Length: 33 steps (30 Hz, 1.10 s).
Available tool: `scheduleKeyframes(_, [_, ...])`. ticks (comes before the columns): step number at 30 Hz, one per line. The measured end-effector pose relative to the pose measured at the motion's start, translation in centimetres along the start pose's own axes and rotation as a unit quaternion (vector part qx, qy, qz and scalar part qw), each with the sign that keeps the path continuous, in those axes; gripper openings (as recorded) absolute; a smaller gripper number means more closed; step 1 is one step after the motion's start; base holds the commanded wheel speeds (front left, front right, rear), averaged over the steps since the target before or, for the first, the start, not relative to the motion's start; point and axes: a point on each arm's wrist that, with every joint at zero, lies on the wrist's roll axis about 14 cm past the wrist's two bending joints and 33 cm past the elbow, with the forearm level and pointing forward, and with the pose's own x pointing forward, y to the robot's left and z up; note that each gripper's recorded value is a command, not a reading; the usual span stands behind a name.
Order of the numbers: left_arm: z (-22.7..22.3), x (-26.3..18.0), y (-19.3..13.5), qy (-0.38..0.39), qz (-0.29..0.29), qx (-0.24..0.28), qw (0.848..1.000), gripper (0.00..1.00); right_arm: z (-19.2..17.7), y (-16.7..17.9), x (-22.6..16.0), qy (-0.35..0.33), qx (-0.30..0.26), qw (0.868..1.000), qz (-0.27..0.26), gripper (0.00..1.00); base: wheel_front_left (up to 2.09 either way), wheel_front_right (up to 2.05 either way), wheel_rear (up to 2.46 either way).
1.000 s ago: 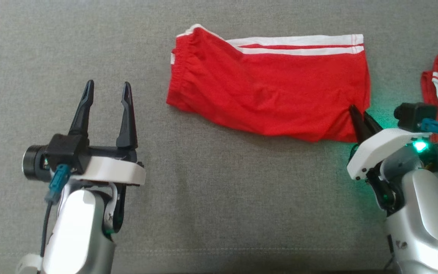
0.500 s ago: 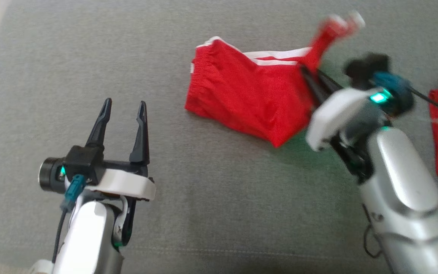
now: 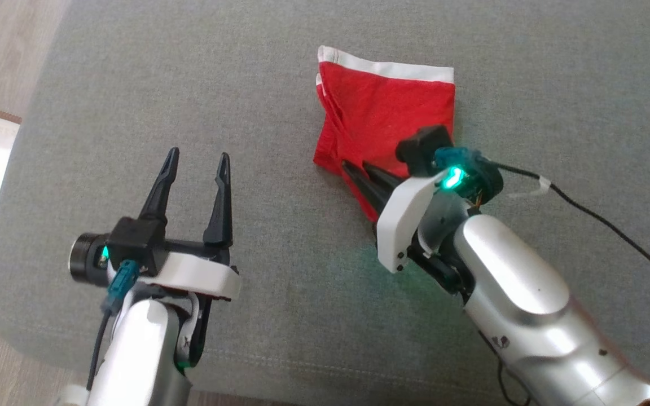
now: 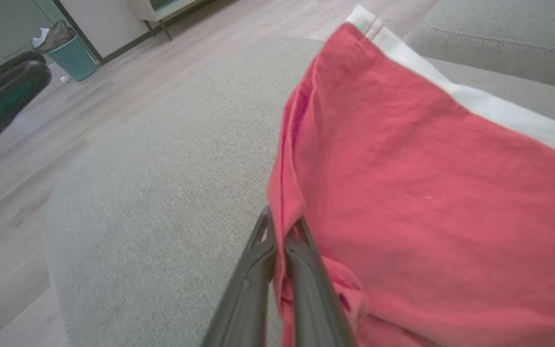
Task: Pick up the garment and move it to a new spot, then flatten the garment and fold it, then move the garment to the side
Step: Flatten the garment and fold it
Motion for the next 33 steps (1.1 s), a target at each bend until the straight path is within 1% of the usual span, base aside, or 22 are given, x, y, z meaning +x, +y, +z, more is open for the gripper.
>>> scheduleKeyframes(1, [-0.1, 0.0, 0.0, 0.001, 0.000, 0.000, 1.000, 1.00, -0.2, 0.1, 0.1, -0.003, 0.005, 1.000, 0.003, 1.00, 0.00, 0.00, 0.00])
scheduleKeyframes(4, [-0.3, 0.2, -0.2, 0.003, -0.003, -0.002, 1.000, 1.00, -0.3, 0.2, 0.1, -0.020, 0.012, 1.000, 0.005, 1.00, 0.00, 0.00, 0.00])
scheduleKeyframes(6, [-0.4, 0.3, -0.5, 0.004, -0.006, -0.003, 1.000, 1.00, 0.4, 0.3, 0.0, -0.045, 0.013, 0.999, 0.008, 1.00, 0.00, 0.00, 0.00])
scheduleKeyframes(9, [-0.5, 0.5, -0.8, 0.004, -0.011, -0.005, 1.000, 1.00, 2.8, 0.2, -0.3, -0.103, 0.005, 0.995, 0.009, 1.00, 0.00, 0.00, 0.00])
scheduleKeyframes(11, [-0.5, 0.7, -1.1, 0.004, -0.015, -0.006, 1.000, 1.00, 4.7, -0.1, -0.9, -0.150, 0.001, 0.989, 0.004, 1.00, 0.00, 0.00, 0.00])
scheduleKeyframes(14, [-0.5, 0.9, -1.6, 0.003, -0.021, -0.008, 1.000, 1.00, 6.4, -1.8, -2.3, -0.200, -0.004, 0.979, -0.023, 1.00, 0.00, 0.00, 0.00])
scheduleKeyframes(17, [-0.3, 1.2, -2.1, -0.001, -0.028, -0.006, 1.000, 1.00, 7.8, -5.1, -4.7, -0.245, -0.006, 0.967, -0.074, 1.00, 0.00, 0.00, 0.00])
scheduleKeyframes(19, [-0.2, 1.4, -2.2, -0.003, -0.030, -0.007, 1.000, 1.00, 7.2, -7.9, -6.8, -0.254, -0.002, 0.960, -0.121, 1.00, 0.00, 0.00, 0.00])
scheduleKeyframes(22, [-0.2, 1.7, -2.5, -0.006, -0.034, -0.005, 0.999, 1.00, 4.7, -11.3, -10.2, -0.249, 0.012, 0.950, -0.189, 1.00, 0.00, 0.00, 0.00])
scheduleKeyframes(23, [-0.2, 1.7, -2.5, -0.006, -0.034, -0.005, 0.999, 1.00, 4.7, -11.3, -10.2, -0.249, 0.012, 0.950, -0.189, 1.00, 0.00, 0.00, 0.00])
scheduleKeyframes(26, [-0.2, 1.7, -3.0, -0.006, -0.043, -0.004, 0.999, 1.00, 2.2, -13.3, -13.4, -0.238, 0.025, 0.939, -0.246, 1.00, 0.00, 0.00, 0.00])
scheduleKeyframes(29, [-0.7, 1.6, -3.3, 0.001, -0.049, -0.003, 0.999, 1.00, 0.7, -14.4, -16.1, -0.231, 0.032, 0.929, -0.287, 1.00, 0.00, 0.00, 0.00])
scheduleKeyframes(31, [-0.9, 1.6, -3.4, 0.003, -0.052, -0.001, 0.999, 1.00, 0.2, -14.4, -17.2, -0.229, 0.038, 0.924, -0.303, 1.00, 0.00, 0.00, 0.00])
scheduleKeyframes(33, [-1.0, 1.7, -3.2, 0.004, -0.051, 0.001, 0.999, 1.00, -0.2, -14.1, -17.7, -0.226, 0.042, 0.923, -0.310, 1.00, 0.00, 0.00, 0.00])
